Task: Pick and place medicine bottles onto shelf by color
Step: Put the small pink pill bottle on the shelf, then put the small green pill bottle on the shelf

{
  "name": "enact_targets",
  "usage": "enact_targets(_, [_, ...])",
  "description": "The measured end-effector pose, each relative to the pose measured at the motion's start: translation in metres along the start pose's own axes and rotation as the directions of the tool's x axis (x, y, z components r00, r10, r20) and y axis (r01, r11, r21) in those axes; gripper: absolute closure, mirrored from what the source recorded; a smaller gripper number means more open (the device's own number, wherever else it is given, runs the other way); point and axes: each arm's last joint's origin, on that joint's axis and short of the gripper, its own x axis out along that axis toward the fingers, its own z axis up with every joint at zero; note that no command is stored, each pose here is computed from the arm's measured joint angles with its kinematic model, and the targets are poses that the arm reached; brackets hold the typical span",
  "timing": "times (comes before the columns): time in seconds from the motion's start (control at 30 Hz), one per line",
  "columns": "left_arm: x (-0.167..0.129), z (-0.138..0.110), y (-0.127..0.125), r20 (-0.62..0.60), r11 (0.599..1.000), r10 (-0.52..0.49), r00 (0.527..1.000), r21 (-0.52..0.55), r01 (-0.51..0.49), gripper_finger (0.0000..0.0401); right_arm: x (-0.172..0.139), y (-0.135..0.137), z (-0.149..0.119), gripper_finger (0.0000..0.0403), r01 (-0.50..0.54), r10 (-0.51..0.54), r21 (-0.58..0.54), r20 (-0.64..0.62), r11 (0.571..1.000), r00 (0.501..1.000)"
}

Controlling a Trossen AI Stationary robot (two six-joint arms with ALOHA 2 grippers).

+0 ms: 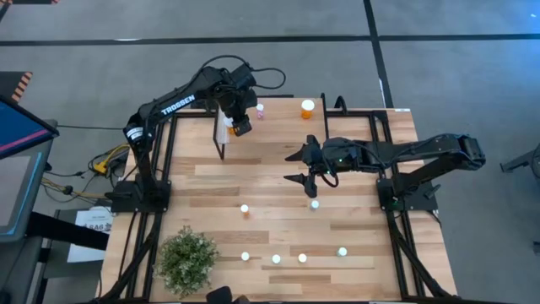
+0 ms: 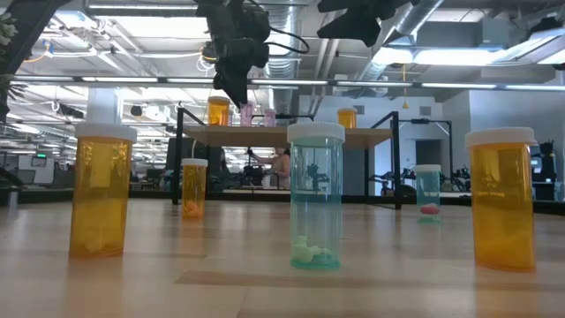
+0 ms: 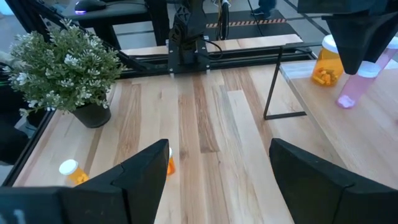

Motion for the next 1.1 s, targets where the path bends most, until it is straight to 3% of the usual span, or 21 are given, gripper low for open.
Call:
enact_targets(0.3, [-0.005,-0.002,-0.001,0.007,1.0,0.004,1.0,0.0,-0.004,0.0266,0.0,0.0,0.0,0.0101,0.0,0.0,0.003,0.0,1.0,1.0])
enact_targets(0.7, [-0.05,-0.017,-0.013,0.121,1.0,0.025,0.992,0.013,-0.027,0.0265,0.0,0.001,-0.003,0.0101,-0.002,0.002,0.004,-0.025,1.0,1.0])
enact_targets(0.9, [-0.092,-0.032,-0.039,0.261,0.998,-0.012,0.965,0.067,-0.006,0.0266,0.001,0.003,-0.004,0.0101,-0.007,0.008,0.008,-0.03,1.0,1.0])
enact_targets(1.1, [-0.138,-0.05,-0.088,0.453,0.981,-0.091,0.887,0.193,0.002,0.0266,0.001,0.012,-0.005,0.0101,-0.035,0.035,-0.002,-0.031,0.999,0.999])
